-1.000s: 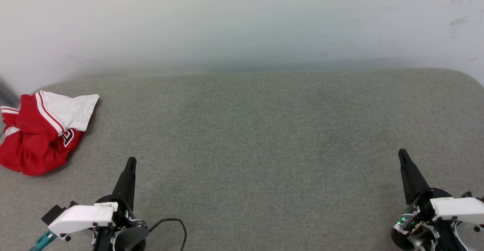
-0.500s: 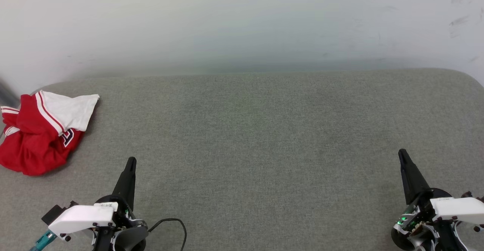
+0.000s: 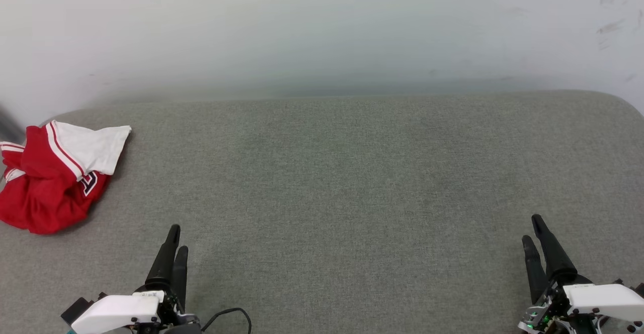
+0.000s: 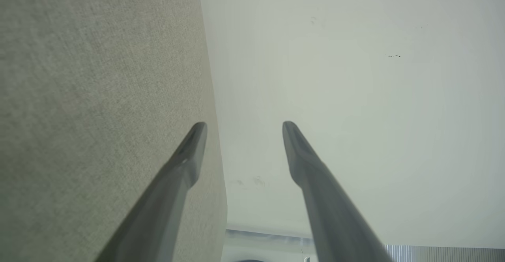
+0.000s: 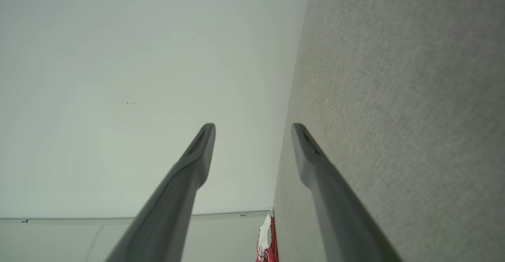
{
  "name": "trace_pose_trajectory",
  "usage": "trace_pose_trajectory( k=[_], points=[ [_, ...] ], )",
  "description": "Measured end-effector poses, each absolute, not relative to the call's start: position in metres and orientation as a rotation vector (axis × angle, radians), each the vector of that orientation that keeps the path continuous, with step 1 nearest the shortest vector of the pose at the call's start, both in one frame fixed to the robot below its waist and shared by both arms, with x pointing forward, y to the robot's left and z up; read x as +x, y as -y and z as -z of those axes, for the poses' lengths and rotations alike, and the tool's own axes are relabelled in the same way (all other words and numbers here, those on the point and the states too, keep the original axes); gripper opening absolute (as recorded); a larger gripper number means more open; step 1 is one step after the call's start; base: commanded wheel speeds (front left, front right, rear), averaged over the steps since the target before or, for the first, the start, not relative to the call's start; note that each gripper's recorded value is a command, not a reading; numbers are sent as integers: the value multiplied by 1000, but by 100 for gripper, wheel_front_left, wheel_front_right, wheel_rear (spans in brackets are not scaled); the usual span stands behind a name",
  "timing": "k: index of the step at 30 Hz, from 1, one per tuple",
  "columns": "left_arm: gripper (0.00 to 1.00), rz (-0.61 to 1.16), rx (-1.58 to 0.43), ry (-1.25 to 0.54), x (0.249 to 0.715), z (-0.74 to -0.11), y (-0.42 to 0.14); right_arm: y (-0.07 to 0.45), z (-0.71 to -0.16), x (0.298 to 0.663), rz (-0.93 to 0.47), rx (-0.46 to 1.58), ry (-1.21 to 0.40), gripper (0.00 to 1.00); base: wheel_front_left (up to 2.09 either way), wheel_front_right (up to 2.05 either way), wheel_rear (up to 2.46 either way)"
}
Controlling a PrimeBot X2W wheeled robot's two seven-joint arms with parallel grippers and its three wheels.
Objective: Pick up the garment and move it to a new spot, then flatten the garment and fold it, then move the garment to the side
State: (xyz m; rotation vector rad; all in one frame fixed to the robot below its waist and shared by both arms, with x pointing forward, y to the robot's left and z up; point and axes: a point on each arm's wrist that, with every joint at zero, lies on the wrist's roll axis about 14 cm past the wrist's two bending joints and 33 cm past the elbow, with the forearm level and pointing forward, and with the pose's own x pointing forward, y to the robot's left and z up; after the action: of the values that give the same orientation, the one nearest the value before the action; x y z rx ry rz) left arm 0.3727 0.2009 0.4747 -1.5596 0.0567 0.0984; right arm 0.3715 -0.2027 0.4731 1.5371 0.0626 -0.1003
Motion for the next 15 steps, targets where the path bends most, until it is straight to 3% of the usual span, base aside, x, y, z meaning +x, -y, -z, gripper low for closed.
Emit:
trace_pose_trajectory(
  k=[8,15],
  points=[
    [100,-119,-1521,-26,371,-477,-207,205,-476,371,109,1454,-43,100,0,0,0],
    [100,-191,-1410,44,366,-479,-233,219,-486,372,127,1234,4,100,0,0,0]
  ],
)
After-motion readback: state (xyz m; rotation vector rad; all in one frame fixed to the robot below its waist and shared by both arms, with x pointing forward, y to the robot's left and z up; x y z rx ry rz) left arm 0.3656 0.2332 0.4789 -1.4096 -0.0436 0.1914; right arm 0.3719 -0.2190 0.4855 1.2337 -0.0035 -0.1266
